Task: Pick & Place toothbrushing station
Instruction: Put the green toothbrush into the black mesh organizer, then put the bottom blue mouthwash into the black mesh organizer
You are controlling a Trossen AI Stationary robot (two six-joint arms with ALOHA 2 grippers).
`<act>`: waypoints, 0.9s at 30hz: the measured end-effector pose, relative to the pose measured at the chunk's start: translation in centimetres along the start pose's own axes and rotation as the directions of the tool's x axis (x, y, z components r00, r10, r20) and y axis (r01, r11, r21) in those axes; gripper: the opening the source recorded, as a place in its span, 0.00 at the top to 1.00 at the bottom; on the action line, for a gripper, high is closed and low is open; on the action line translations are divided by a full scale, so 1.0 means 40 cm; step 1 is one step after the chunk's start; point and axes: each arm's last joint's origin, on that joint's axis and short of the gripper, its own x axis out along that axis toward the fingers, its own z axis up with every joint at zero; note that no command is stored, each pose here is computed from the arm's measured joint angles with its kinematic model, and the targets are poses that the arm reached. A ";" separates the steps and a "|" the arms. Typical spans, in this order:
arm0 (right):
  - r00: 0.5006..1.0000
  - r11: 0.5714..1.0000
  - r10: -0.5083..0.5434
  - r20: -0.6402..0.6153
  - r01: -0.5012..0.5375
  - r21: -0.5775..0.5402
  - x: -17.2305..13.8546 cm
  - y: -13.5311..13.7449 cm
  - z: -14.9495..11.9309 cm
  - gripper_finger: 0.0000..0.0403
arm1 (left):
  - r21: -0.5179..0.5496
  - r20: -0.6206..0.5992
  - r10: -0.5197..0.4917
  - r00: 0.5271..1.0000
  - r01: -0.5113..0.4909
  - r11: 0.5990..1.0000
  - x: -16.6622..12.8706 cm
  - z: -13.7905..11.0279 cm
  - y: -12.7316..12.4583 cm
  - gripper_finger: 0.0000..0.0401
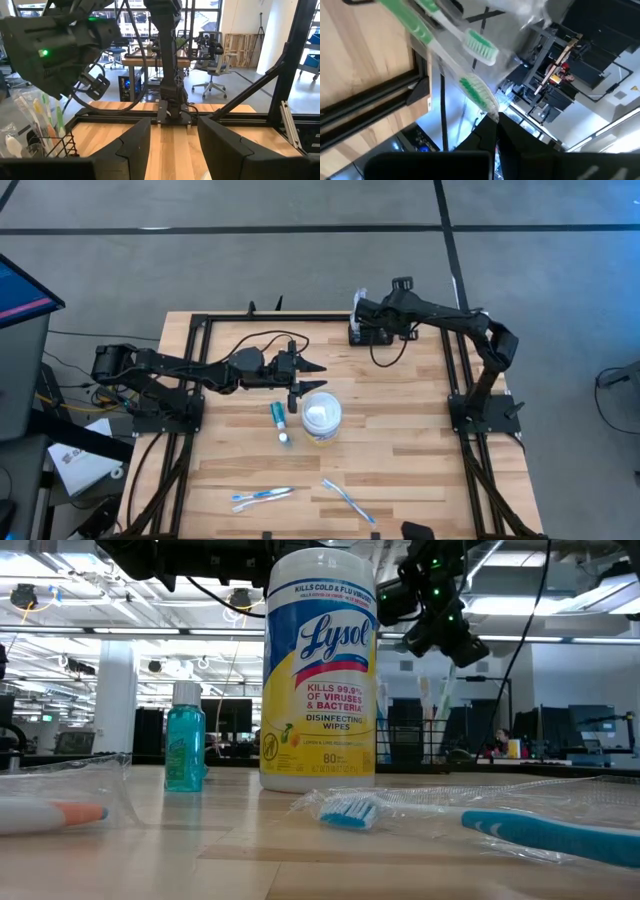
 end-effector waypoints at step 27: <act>0.991 0.996 0.086 0.102 -0.086 -0.008 -0.037 0.030 0.028 0.80 | 0.000 -0.001 0.000 1.000 0.000 1.000 0.000 0.000 0.000 0.61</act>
